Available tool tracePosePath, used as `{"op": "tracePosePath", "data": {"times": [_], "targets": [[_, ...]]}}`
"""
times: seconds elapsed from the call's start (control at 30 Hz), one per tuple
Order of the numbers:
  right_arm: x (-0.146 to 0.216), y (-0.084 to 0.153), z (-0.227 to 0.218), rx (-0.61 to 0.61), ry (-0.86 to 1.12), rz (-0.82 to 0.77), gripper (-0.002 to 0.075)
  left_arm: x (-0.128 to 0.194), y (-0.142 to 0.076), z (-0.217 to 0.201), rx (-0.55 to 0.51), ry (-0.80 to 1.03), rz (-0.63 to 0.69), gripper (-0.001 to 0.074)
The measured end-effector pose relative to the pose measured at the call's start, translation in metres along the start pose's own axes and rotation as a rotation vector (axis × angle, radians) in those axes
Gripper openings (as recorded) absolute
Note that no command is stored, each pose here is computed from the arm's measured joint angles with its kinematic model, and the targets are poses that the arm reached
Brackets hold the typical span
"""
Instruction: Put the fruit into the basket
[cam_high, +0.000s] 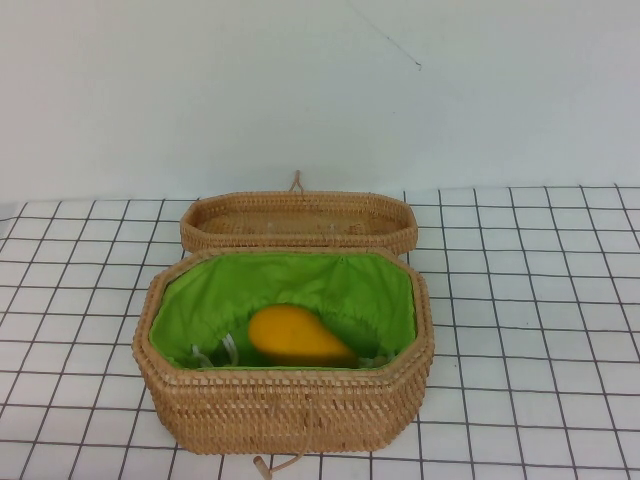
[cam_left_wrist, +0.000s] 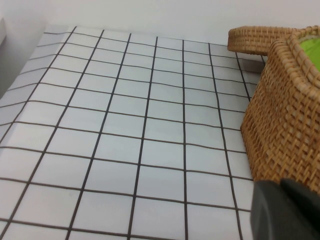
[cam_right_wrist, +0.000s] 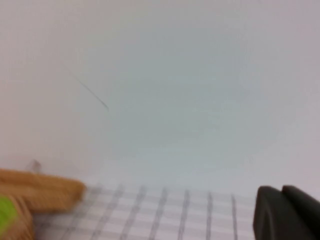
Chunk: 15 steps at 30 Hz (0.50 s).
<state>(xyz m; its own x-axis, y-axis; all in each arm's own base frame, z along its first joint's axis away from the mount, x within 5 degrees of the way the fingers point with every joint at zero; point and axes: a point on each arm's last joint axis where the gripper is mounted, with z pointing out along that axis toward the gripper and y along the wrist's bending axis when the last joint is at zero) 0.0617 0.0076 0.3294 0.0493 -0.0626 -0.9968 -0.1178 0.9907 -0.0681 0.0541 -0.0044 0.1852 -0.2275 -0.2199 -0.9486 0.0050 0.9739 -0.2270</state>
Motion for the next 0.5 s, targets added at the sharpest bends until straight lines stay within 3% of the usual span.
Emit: {"op": "tracePosePath", "data": {"times": [0.13,0.3,0.5], "targets": [[0.068,0.000,-0.017,0.087,0.041,0.019,0.0012,0.000,0.000,0.000,0.000,0.000,0.000,-0.0003],[0.124,0.001,-0.015,0.124,0.151,0.015,0.0012,0.000,0.000,0.000,0.000,0.000,0.000,-0.0003],[0.142,0.002,-0.015,0.127,0.249,0.000,0.0011,0.000,0.000,0.000,0.000,0.000,0.000,-0.0003]]}}
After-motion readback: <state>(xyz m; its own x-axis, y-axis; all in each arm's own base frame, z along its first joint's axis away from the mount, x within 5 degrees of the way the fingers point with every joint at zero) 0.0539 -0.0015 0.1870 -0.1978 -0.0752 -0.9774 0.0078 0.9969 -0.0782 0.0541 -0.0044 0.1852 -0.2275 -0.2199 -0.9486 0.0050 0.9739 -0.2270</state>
